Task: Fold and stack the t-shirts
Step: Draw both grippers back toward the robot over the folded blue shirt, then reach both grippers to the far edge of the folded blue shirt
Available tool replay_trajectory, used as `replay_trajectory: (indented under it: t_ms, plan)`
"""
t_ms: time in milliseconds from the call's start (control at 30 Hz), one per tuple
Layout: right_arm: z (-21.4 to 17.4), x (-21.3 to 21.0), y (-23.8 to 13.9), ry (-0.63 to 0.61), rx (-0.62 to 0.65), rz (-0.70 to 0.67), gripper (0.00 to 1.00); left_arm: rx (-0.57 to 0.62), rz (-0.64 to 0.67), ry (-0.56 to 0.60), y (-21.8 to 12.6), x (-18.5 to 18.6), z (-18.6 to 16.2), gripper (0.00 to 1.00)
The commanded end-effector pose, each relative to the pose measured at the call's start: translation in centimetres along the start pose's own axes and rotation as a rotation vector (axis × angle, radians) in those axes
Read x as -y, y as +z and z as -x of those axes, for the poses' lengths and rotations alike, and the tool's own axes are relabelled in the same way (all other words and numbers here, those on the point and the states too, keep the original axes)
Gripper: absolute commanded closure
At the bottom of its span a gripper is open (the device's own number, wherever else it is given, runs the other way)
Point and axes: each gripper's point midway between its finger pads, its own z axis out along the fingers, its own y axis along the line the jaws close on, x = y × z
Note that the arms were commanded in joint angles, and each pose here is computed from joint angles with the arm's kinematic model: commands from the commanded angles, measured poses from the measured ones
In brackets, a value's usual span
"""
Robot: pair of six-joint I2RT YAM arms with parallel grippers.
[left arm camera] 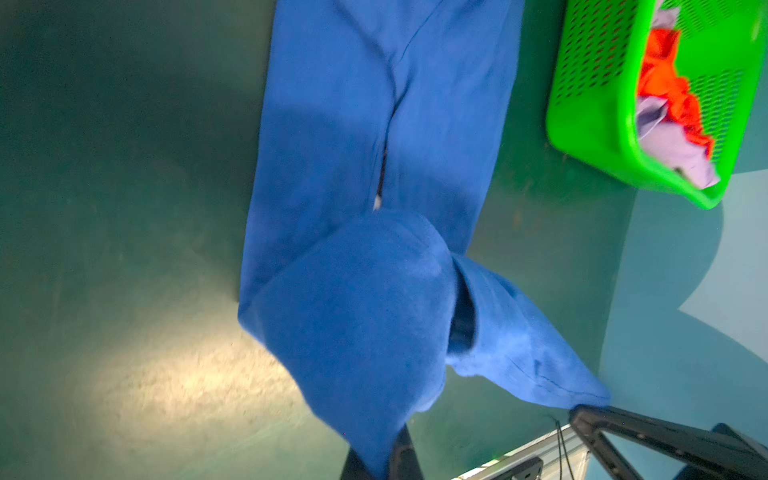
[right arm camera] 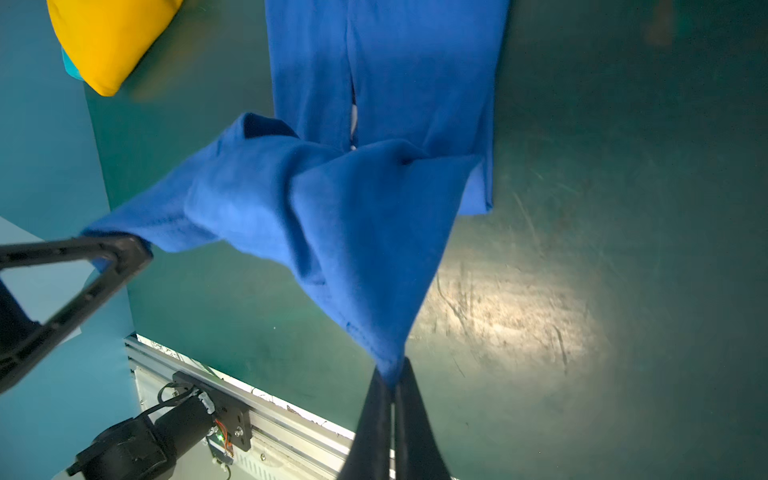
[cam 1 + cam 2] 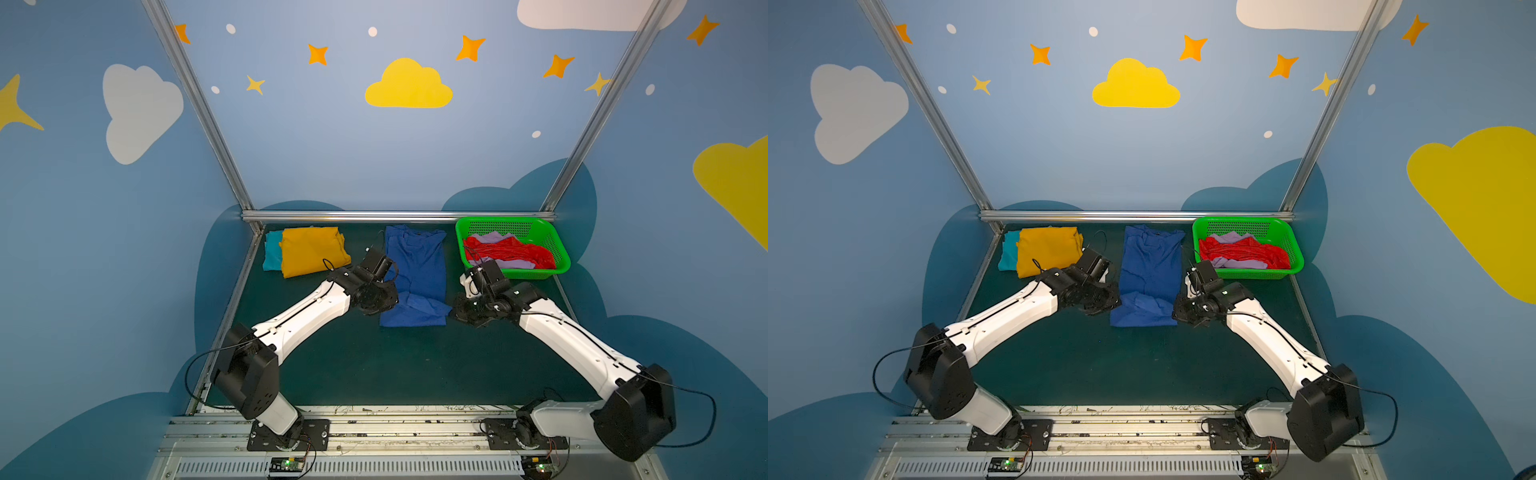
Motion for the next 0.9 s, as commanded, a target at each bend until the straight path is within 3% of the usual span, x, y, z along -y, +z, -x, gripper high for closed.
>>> replay_trajectory:
  t_ms: [0,167,333,567,867]
  plan:
    - [2.1,-0.4,-0.8,-0.015,0.13,0.014,1.0,0.093,-0.012,-0.032,-0.5,0.3,1.8,0.93]
    - [5.0,-0.1,0.4,-0.047,0.24,-0.009,1.0,0.108,-0.001,-0.003,1.0,1.0,4.8,0.93]
    - [8.8,-0.2,2.6,-0.049,0.262,-0.027,1.0,0.084,-0.033,-0.01,3.9,1.8,8.7,0.94]
    - [13.2,0.9,7.4,0.075,0.04,-0.066,1.0,0.024,-0.069,-0.03,8.2,2.6,13.1,0.94]
    - [16.2,2.4,12.0,0.115,-0.013,-0.071,1.0,-0.045,-0.065,-0.091,13.1,1.0,16.2,0.9]
